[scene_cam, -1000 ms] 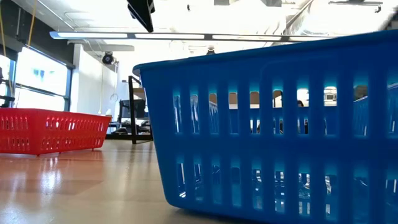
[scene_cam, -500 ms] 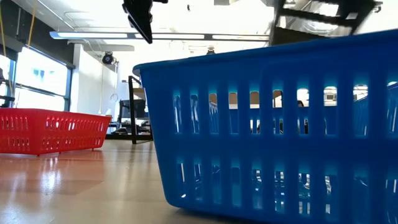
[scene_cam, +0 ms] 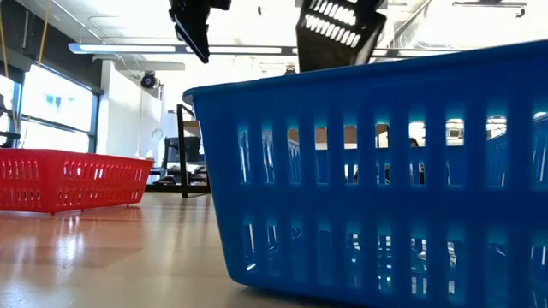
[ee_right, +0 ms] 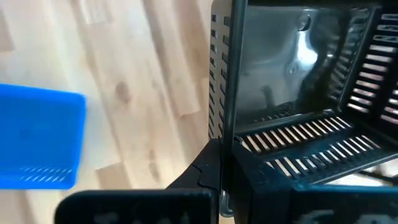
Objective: Stack baskets on shelf by color
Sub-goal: Stack the bottom black bin on top of the other black bin on the shelf
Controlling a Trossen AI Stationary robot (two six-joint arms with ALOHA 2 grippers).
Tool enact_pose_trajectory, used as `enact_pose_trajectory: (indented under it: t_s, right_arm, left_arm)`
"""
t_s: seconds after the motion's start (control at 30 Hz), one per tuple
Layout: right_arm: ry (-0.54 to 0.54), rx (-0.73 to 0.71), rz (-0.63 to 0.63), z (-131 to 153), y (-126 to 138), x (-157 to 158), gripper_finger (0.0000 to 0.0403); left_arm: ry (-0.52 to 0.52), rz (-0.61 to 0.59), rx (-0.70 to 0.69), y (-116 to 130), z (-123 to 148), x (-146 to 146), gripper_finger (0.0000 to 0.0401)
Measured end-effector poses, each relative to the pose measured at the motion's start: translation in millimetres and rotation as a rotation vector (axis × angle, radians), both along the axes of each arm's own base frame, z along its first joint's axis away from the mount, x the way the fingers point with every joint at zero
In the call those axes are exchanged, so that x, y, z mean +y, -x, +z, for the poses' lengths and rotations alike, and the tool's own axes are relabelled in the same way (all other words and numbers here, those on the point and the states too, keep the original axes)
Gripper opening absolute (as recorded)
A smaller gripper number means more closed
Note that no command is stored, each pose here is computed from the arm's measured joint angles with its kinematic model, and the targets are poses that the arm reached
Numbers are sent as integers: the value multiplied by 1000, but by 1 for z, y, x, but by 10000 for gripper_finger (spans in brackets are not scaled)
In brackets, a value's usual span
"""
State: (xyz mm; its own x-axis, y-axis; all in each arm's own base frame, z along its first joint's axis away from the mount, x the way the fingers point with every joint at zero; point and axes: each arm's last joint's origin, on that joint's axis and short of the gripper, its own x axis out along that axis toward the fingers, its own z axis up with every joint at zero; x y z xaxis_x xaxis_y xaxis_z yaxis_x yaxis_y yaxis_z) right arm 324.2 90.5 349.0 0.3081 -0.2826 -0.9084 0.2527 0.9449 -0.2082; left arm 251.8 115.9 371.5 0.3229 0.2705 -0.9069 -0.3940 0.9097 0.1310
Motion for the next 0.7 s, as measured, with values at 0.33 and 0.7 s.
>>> enact_pose_trajectory:
  t_s: [0.33, 0.7]
  right_arm:
    - [89, 0, 73, 20, -10, -52, 0]
    - [288, 59, 217, 31, -18, -122, 0]
  left_arm:
    - [2, 5, -2, 0, 0, 0, 156]
    - [13, 41, -16, 0, 0, 0, 156]
